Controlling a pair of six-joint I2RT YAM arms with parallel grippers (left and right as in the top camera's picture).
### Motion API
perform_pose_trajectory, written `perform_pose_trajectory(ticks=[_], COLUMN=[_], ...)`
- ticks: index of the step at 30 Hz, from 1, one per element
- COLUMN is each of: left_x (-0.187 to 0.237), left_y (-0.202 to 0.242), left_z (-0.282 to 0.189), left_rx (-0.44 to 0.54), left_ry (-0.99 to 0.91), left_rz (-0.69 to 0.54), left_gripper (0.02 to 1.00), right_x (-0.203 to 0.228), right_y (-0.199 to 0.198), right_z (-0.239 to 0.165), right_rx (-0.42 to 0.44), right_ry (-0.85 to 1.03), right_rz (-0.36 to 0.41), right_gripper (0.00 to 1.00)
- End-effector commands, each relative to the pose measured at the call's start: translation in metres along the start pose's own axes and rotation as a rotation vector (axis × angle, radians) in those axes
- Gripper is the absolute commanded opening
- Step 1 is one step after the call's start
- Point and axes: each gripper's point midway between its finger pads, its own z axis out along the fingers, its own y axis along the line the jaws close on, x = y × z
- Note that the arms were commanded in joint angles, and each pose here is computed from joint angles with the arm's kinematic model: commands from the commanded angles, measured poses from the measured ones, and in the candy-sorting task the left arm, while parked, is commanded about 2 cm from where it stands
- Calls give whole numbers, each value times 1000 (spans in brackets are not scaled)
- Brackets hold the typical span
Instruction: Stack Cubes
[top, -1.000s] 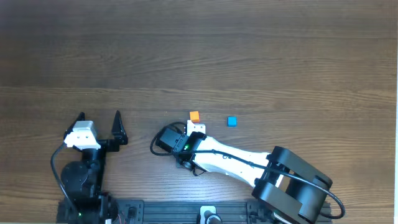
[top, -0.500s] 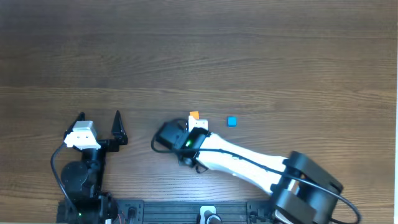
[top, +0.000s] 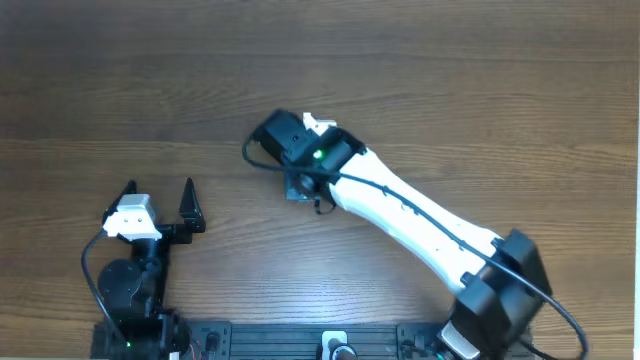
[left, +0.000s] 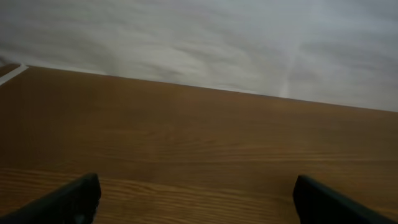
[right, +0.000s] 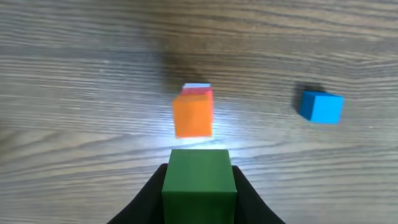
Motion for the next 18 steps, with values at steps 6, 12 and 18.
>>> perform_pose_trajectory(ticks=[6, 12, 18], left_x=[1, 1, 1], left_y=[-1, -1, -1], left_z=[0, 0, 0], left_rx=[8, 8, 8], left_ry=[0, 0, 0], left_rz=[7, 7, 7], left_gripper=[1000, 1000, 1000], right_x=[1, 0, -6], right_y=[7, 6, 9], right_z=[27, 29, 33], right_rx=[-4, -3, -15], right_ry=[89, 90, 75], right_rz=[-36, -41, -51], right_gripper=[189, 189, 185])
